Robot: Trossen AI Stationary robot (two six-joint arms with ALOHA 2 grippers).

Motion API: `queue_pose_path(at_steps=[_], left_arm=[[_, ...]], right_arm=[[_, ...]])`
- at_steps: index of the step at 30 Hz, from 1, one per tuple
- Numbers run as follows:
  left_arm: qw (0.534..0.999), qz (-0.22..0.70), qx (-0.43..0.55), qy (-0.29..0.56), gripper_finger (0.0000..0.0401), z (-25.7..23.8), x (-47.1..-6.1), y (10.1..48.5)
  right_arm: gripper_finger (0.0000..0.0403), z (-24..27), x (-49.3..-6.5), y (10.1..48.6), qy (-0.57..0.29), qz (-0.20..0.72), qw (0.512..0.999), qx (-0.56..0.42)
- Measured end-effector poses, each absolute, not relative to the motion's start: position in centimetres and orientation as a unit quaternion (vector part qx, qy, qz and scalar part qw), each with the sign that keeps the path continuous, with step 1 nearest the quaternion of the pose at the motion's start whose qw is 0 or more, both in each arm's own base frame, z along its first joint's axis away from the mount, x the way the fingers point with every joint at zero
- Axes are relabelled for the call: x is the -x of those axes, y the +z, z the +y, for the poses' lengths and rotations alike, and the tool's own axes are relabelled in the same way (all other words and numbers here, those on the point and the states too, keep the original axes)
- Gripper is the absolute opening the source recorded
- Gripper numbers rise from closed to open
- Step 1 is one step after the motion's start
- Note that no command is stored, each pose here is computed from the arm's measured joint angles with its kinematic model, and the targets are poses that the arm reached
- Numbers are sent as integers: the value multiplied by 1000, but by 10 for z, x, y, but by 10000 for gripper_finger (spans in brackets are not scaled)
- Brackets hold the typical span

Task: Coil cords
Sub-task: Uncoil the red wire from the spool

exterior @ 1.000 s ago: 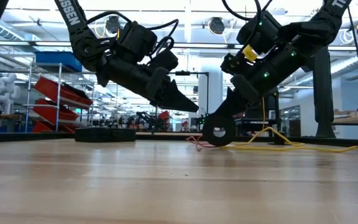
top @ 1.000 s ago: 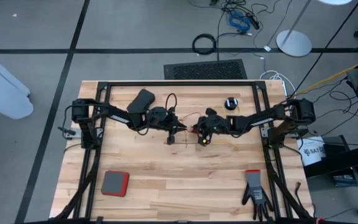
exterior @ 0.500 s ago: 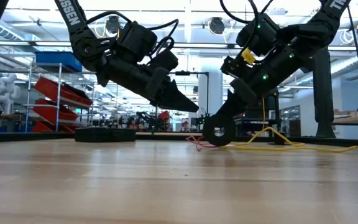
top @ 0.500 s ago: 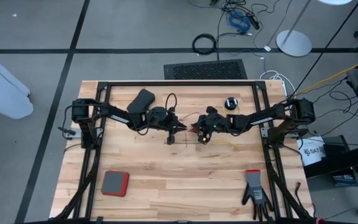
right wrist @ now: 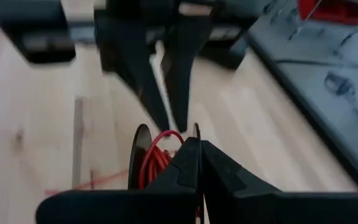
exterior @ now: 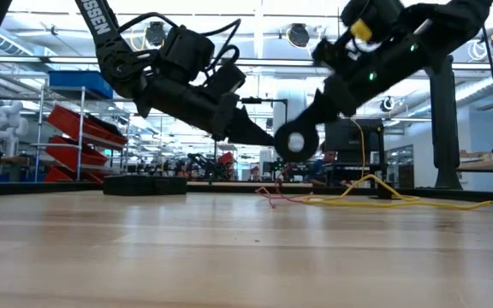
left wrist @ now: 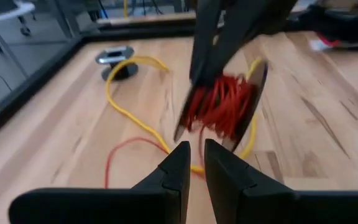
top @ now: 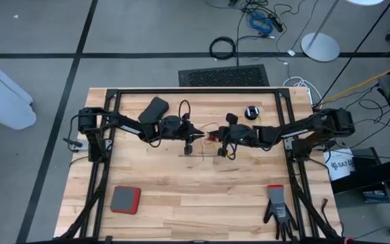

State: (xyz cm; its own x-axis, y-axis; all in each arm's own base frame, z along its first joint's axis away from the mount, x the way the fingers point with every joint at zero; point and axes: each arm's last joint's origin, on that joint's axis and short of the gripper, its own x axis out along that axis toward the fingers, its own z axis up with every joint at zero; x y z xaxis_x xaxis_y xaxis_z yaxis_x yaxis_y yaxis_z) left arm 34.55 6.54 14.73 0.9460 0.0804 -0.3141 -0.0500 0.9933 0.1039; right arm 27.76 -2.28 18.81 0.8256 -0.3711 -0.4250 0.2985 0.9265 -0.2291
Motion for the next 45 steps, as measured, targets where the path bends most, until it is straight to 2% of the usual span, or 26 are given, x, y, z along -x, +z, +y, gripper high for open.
queue_pose_path(at_steps=[9,17,21,29,35,45], left_arm=[[993,98,-64,28,61,66,-348,160],[999,16,-27,-5,135,61,-351,175],[1000,-4,-30,-6,155,55,-352,179],[998,-17,-31,49,157,52,-363,186],[998,-24,-31,55,158,54,-370,195],[999,15,-27,34,157,54,-385,203]], right_arm=[[0,-21,-255,239,-217,141,963,80],[0,-22,-243,258,-245,101,961,76],[0,-22,-245,262,-247,73,964,69],[0,-23,-251,270,-252,16,965,74],[0,-24,-254,269,-267,12,960,84],[0,-24,-255,269,-267,8,960,85]])
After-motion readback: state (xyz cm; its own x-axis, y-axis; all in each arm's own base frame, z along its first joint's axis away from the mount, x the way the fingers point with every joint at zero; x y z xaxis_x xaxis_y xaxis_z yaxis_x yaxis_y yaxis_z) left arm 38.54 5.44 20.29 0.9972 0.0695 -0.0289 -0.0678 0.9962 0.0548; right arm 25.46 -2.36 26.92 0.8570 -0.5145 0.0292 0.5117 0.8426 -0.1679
